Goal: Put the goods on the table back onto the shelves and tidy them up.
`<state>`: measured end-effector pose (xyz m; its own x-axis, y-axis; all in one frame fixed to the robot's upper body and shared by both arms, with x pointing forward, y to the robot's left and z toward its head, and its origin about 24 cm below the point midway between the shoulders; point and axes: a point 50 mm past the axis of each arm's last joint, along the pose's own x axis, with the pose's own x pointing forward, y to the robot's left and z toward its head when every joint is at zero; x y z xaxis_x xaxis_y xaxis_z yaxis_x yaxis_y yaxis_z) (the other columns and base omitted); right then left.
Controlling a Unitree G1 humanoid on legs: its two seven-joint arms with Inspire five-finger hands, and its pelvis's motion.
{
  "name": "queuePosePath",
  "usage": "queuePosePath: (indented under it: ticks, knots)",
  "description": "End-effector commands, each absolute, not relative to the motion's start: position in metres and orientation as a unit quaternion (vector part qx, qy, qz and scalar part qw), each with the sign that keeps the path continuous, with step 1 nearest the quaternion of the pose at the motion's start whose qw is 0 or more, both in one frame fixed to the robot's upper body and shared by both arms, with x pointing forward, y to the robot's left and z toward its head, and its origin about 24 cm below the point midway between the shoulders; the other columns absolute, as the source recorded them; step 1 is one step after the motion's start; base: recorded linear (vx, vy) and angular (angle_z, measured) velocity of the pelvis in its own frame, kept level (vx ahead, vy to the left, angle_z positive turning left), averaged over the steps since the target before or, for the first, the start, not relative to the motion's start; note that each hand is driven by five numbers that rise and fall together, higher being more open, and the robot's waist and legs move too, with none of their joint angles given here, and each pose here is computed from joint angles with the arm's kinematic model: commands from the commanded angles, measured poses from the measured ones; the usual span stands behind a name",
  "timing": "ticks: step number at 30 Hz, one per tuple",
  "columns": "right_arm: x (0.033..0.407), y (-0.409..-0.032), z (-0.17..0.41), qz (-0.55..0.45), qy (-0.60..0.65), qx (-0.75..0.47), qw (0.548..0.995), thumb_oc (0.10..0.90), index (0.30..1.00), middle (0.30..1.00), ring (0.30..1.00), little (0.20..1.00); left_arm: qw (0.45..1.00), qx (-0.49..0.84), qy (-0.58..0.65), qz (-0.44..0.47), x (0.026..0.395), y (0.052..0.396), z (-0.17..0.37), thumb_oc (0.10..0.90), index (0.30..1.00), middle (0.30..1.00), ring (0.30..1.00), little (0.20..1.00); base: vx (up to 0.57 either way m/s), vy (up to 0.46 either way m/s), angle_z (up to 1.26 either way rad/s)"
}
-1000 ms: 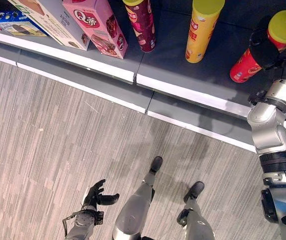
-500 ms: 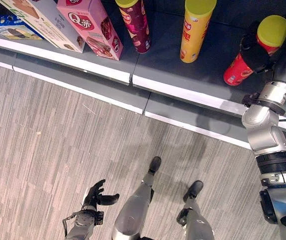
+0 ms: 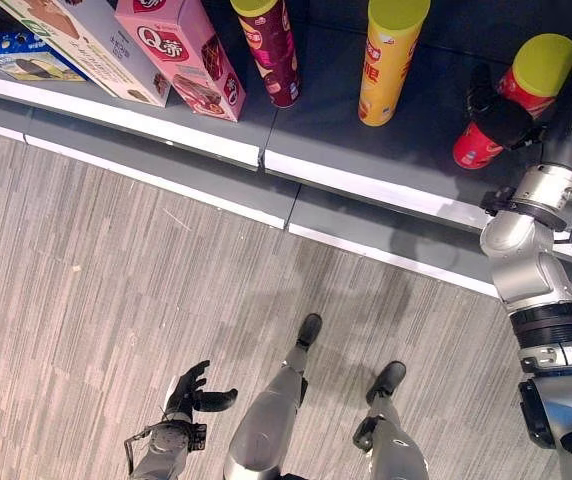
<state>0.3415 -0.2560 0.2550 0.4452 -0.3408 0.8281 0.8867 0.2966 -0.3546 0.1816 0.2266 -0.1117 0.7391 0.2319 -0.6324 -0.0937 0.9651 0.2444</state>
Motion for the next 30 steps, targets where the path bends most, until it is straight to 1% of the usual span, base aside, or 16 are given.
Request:
queuePosePath:
  ticks: [1,10,11,13,14,17,18,23,24,25,26,28,29,30]
  knots:
    - [0.328,-0.252,0.298,-0.442,-0.417,-0.408,0.682,0.8,0.9,0.9,0.9,0.9,0.908,0.131,0.38,0.119,0.156,0.248,-0.12,0.8,0.9,0.9,0.9,0.9,0.0,0.0,0.0]
    - [0.328,-0.253,0.299,-0.443,-0.416,-0.407,0.682,0.8,0.9,0.9,0.9,0.9,0.907,0.132,0.382,0.118,0.155,0.249,-0.12,0.8,0.9,0.9,0.9,0.9,0.0,0.0,0.0]
    - [0.322,-0.251,0.306,-0.443,-0.435,-0.402,0.673,0.8,0.9,0.9,0.9,0.9,0.905,0.133,0.386,0.116,0.155,0.249,-0.121,0.8,0.9,0.9,0.9,0.9,0.0,0.0,0.0]
    - [0.322,-0.252,0.306,-0.443,-0.435,-0.403,0.673,0.8,0.9,0.9,0.9,0.9,0.905,0.134,0.387,0.116,0.155,0.249,-0.121,0.8,0.9,0.9,0.9,0.9,0.0,0.0,0.0]
    - [0.315,-0.242,0.309,-0.425,-0.465,-0.391,0.671,0.8,0.9,0.9,0.9,0.9,0.901,0.133,0.394,0.12,0.153,0.25,-0.123,0.8,0.9,0.9,0.9,0.9,0.0,0.0,0.0]
    - [0.315,-0.242,0.309,-0.426,-0.464,-0.391,0.671,0.8,0.9,0.9,0.9,0.9,0.901,0.134,0.394,0.12,0.153,0.251,-0.123,0.8,0.9,0.9,0.9,0.9,0.01,-0.005,-0.02]
    - [0.302,-0.22,0.294,-0.348,-0.494,-0.356,0.713,0.8,0.9,0.9,0.9,0.9,0.893,0.122,0.411,0.138,0.147,0.252,-0.127,0.8,0.9,0.9,0.9,0.9,0.02,-0.008,-0.06]
    - [0.301,-0.221,0.293,-0.349,-0.491,-0.356,0.714,0.8,0.9,0.9,0.9,0.9,0.892,0.124,0.412,0.137,0.147,0.253,-0.127,0.8,0.9,0.9,0.9,0.9,0.01,-0.003,-0.24]
    - [0.295,-0.211,0.275,-0.293,-0.488,-0.304,0.763,0.8,0.9,0.9,0.9,0.9,0.887,0.113,0.424,0.142,0.142,0.251,-0.13,0.8,0.9,0.9,0.9,0.9,0.0,0.0,0.0]
    - [0.294,-0.212,0.274,-0.294,-0.486,-0.304,0.765,0.8,0.9,0.9,0.9,0.9,0.887,0.115,0.424,0.141,0.141,0.252,-0.13,0.8,0.9,0.9,0.9,0.9,0.03,-0.01,0.04]
    - [0.288,-0.204,0.25,-0.215,-0.461,-0.233,0.829,0.8,0.9,0.9,0.9,0.9,0.879,0.109,0.441,0.147,0.134,0.253,-0.134,0.8,0.9,0.9,0.9,0.9,0.01,0.006,-0.04]
    - [0.288,-0.205,0.25,-0.215,-0.461,-0.233,0.829,0.8,0.9,0.9,0.9,0.9,0.879,0.109,0.441,0.147,0.133,0.253,-0.134,0.8,0.9,0.9,0.9,0.9,0.04,-0.066,-0.19]
    - [0.256,-0.208,0.12,0.084,-0.179,0.008,0.98,0.8,0.9,0.9,0.9,0.9,0.851,0.081,0.492,0.163,0.105,0.275,-0.141,0.8,0.9,0.9,0.9,0.9,0.07,-0.133,-0.27]
    - [0.256,-0.209,0.12,0.085,-0.179,0.009,0.98,0.8,0.9,0.9,0.9,0.9,0.851,0.081,0.492,0.163,0.104,0.275,-0.141,0.8,0.9,0.9,0.9,0.9,0.08,-0.171,-0.18]
